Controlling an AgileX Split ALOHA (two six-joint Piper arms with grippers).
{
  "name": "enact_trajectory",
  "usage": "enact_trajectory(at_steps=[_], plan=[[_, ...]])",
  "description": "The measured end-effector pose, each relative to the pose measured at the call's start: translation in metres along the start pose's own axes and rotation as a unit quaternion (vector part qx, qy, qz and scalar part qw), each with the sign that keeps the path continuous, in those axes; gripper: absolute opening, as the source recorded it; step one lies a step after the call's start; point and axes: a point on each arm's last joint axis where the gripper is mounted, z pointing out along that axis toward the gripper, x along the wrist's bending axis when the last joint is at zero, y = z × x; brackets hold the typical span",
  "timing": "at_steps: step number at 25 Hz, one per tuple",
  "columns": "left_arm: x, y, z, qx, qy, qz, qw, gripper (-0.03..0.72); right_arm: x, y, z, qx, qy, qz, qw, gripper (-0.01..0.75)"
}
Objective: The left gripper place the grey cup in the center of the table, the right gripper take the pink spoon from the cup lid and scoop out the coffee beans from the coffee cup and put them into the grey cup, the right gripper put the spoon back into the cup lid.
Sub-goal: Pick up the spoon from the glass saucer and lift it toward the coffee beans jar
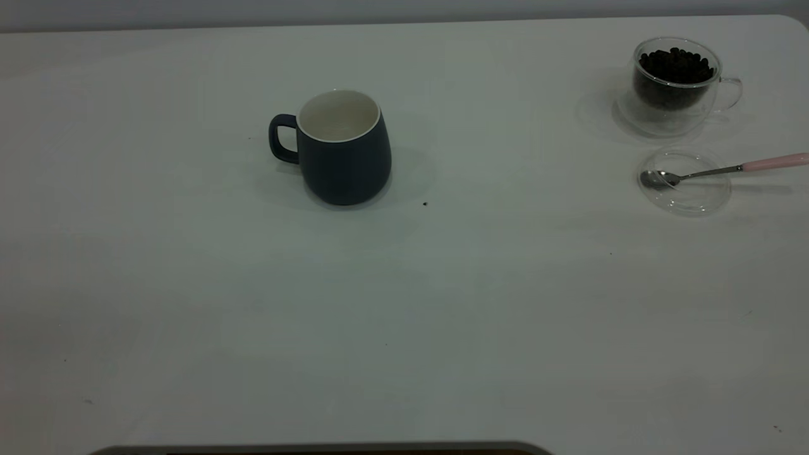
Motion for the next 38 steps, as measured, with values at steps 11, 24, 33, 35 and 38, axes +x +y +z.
enact_trajectory(at_steps=[11, 24, 33, 35, 38], plan=[[0.000, 0.000, 0.000, 0.000, 0.000, 0.000, 1.000, 0.588, 0.000, 0.000, 0.000, 0.000, 0.000, 0.000, 1.000, 0.588], [0.000, 0.000, 0.000, 0.000, 0.000, 0.000, 1.000, 0.588, 0.000, 0.027, -0.002, -0.001, 0.007, 0.016, 1.000, 0.588], [0.000, 0.000, 0.000, 0.000, 0.000, 0.000, 1.000, 0.588, 0.000, 0.134, 0.075, 0.125, 0.033, 0.049, 0.990, 0.588], [0.000, 0.000, 0.000, 0.000, 0.000, 0.000, 1.000, 0.588, 0.002, 0.149, 0.100, 0.149, 0.043, 0.054, 0.986, 0.590], [0.000, 0.000, 0.000, 0.000, 0.000, 0.000, 1.000, 0.588, 0.005, 0.163, 0.135, 0.180, 0.067, 0.061, 0.979, 0.603]])
